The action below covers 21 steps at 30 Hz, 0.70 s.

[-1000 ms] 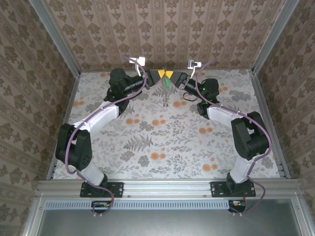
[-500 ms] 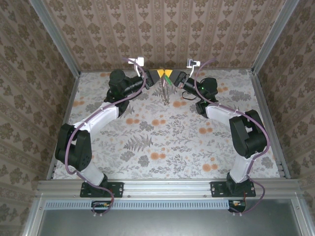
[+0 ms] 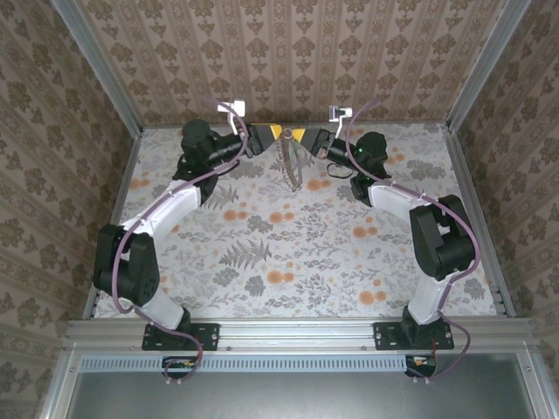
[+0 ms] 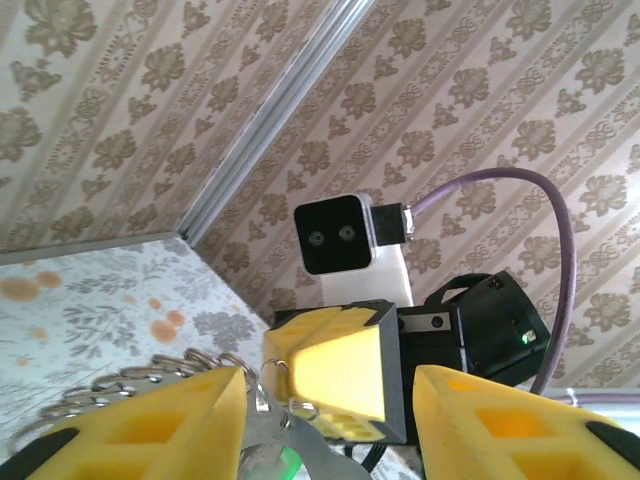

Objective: Put the keys on the keyring

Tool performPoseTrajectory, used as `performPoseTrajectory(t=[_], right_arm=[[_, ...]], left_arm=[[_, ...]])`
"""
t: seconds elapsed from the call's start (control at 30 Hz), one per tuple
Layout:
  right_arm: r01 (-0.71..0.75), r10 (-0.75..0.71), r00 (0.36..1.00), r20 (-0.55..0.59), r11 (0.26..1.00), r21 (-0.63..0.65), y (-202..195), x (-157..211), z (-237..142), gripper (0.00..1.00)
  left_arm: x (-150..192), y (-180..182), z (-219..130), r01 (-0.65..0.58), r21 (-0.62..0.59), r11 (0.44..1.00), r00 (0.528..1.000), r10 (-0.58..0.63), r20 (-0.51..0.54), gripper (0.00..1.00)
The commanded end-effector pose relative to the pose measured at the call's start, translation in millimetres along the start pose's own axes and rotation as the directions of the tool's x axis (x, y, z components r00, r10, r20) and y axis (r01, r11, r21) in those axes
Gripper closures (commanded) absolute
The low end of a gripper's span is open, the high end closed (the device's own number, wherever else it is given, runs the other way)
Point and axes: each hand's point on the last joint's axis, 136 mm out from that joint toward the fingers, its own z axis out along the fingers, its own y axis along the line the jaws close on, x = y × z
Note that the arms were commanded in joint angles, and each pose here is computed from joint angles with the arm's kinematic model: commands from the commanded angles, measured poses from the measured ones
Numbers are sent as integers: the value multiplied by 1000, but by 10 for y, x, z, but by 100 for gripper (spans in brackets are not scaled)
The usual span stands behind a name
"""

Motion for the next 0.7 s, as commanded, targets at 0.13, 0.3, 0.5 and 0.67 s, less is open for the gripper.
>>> performPoseTrajectory(t=[0.13, 0.3, 0.5, 0.67], right_arm=[[140, -145, 984, -104, 988, -59, 374, -90, -40, 100], [144, -150, 980, -131, 988, -50, 335, -63, -44, 100], [140, -150, 979, -142, 987, -78, 385, -36, -50, 100], [138, -153, 976, -157, 985, -102, 447, -15, -60, 100]], left_arm=[[-116, -263, -126, -174, 28, 984, 976, 176, -127, 46], [-42, -146, -113, -170, 14, 985, 970, 169, -172, 47], [28, -18, -90, -137, 34, 990, 968, 141, -208, 52], [32, 36, -76, -132, 62, 989, 965, 143, -222, 52]])
